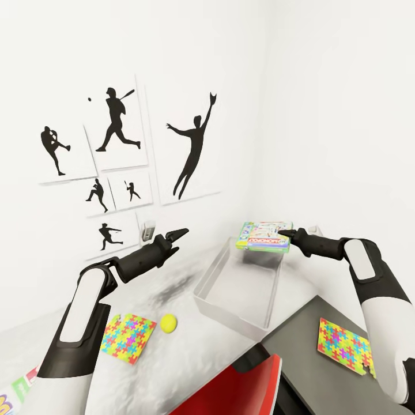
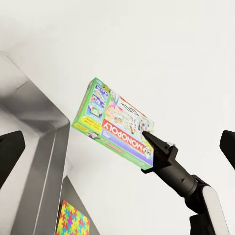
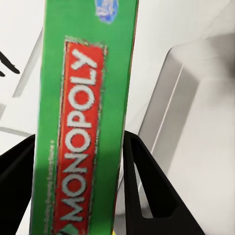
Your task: Put all the toys in the child's room - the three board games (two on the bed and one on the table), the two jigsaw puzzles on the table, and the tennis ball on the table - inside the toy box on the table in the child's room.
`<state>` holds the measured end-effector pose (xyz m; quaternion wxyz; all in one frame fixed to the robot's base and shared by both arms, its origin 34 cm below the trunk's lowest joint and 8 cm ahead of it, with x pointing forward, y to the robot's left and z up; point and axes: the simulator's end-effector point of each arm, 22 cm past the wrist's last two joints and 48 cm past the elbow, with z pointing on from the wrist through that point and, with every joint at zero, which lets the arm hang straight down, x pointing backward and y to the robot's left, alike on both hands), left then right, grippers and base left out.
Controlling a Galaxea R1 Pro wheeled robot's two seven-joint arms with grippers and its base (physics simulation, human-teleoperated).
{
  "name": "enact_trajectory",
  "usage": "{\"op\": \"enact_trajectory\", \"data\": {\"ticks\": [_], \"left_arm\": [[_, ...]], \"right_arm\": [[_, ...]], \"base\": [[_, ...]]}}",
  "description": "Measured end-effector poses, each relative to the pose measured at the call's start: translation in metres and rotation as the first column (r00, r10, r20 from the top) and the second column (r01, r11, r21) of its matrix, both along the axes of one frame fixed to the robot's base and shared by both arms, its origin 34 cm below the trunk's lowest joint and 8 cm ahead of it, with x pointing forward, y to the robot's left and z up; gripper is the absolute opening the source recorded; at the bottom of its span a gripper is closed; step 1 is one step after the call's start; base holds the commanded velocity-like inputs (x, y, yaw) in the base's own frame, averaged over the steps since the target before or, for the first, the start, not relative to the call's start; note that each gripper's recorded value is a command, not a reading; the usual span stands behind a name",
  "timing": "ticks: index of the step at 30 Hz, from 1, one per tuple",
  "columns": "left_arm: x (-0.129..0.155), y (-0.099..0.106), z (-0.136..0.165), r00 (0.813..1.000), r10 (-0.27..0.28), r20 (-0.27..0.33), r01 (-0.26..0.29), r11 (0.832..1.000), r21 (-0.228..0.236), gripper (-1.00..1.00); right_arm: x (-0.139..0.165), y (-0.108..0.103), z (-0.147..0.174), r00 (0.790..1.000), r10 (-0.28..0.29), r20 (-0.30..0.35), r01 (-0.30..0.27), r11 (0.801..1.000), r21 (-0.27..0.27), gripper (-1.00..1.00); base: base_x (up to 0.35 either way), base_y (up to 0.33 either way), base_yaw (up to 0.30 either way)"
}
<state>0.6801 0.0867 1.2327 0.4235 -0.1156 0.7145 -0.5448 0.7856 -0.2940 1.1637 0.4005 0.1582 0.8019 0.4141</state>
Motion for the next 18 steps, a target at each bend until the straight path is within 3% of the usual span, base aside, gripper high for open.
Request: {"op": "enact_trajectory", "data": {"ticks": [11, 18], "left_arm": [[0.0, 0.0, 0.0, 1.0, -0.002, 0.002, 0.002, 1.0, -0.003, 1.0], [0.002, -0.001, -0.005, 1.0, -0.002, -0.007, 0.002, 1.0, -0.005, 1.0]], "right_arm": [[0.002, -0.003, -0.002, 1.0, -0.008, -0.01, 0.008, 1.0, -0.006, -1.0], [0.005, -0.007, -0.029, 0.995, -0.043, -0.089, 0.04, 0.998, -0.042, -1.0]], "base": [[0.0, 0.0, 0.0], [0.0, 0.0, 0.0]]}}
